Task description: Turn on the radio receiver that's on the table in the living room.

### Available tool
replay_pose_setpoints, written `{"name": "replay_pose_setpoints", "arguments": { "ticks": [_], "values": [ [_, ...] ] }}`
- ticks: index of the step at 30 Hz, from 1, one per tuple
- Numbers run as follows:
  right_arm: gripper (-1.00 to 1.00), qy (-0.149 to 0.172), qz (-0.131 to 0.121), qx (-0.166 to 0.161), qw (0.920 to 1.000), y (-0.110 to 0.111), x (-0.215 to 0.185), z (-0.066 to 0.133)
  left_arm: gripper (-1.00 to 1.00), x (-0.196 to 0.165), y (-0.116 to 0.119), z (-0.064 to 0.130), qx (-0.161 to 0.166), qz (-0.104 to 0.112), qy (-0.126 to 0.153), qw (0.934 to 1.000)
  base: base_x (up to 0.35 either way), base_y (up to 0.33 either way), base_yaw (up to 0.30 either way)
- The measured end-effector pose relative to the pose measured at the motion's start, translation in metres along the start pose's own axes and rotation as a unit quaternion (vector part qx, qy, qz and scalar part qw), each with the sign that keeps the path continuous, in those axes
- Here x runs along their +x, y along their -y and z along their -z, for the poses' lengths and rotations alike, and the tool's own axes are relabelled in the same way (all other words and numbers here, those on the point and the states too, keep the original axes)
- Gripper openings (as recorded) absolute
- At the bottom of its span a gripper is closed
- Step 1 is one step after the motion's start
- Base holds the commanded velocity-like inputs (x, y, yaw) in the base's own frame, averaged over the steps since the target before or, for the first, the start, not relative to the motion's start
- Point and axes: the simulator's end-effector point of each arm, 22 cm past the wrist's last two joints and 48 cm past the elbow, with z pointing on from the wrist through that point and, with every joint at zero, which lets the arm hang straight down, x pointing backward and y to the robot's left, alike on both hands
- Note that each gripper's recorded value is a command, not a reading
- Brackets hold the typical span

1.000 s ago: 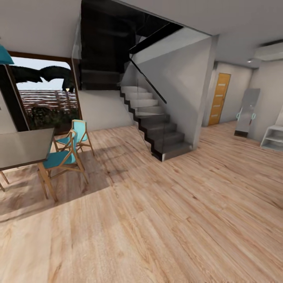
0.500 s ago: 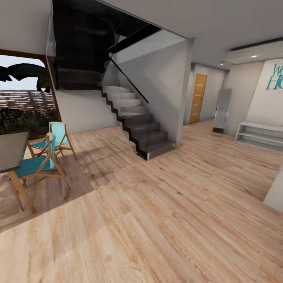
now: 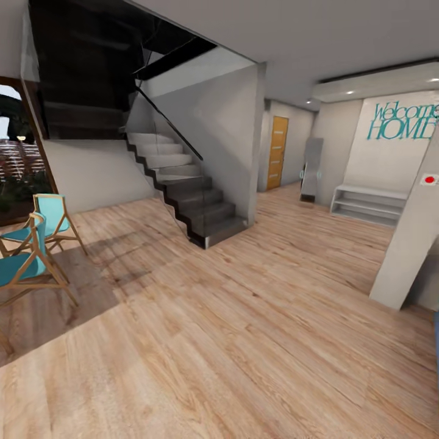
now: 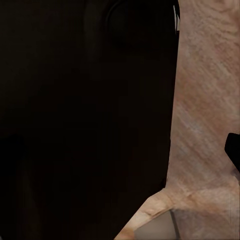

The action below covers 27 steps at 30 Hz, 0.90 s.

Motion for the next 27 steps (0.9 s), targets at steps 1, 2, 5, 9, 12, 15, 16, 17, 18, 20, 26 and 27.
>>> {"name": "replay_pose_setpoints", "arguments": {
  "ticks": [1,2,5,9,12,15,16,17,18,20,26,27],
  "values": [
    [1.0,0.0,0.0,0.0,1.0,0.0,0.0,0.0,1.0,0.0,0.0,0.0,0.0,0.0,0.0,1.0,0.0,0.0,-0.282],
    [1.0,0.0,0.0,0.0,1.0,0.0,0.0,0.0,1.0,-0.0002,0.0001,0.0,0.0,0.0,0.0,1.0,0.0,0.0,-0.282],
    [1.0,0.0,0.0,0.0,1.0,0.0,0.0,0.0,1.0,-0.0001,0.0001,0.0,0.0,0.0,0.0,1.0,0.0,0.0,-0.282],
    [1.0,0.0,-0.001,0.0,1.0,0.0,0.0,0.0,1.0,0.0,0.0002,0.0,0.0,0.0,0.0,1.0,0.0,0.0,-0.283],
    [1.0,0.0,-0.001,0.0,1.0,0.0,0.0,0.0,1.0,0.0,0.0001,0.0,0.0,0.0,0.0,1.0,0.0,0.0,-0.285],
    [1.0,0.0,-0.001,0.0,1.0,0.0,-0.0001,0.0,1.0,-0.0005,0.0001,0.0,0.0,0.0,0.001,1.0,0.0,0.0,-0.286],
    [1.0,0.0,-0.001,0.0,1.0,0.0,-0.0003,0.0,1.0,-0.0007,0.0001,0.0,0.0,0.0,0.001,1.0,0.0,0.0,-0.286],
    [1.0,0.001,-0.001,0.0,1.0,0.0,-0.0004,0.0,1.0,-0.001,0.0001,0.0,0.0,0.0,0.001,1.0,0.0,0.0,-0.286],
    [1.0,0.001,-0.001,0.0,1.0,0.0,-0.0006,0.0,1.0,-0.0012,0.0004,0.0,0.0,0.0,0.001,1.0,0.0,0.0,-0.286],
    [1.0,0.001,-0.001,0.0,1.0,0.0,-0.001,0.0,1.0,-0.0016,0.0006,0.0,0.001,0.0,0.002,1.0,0.0,0.0,-0.286],
    [1.0,0.003,-0.001,0.0,1.0,0.0,-0.0022,0.0,1.0,-0.0083,0.0004,0.0001,0.0,0.0,0.009,1.0,0.0,0.0,-0.286],
    [1.0,0.003,0.0,0.0,1.0,0.0,-0.0024,0.0,1.0,-0.0092,0.0004,0.0001,0.0,0.001,0.01,0.9999,0.0,0.0,-0.286]
  ]
}}
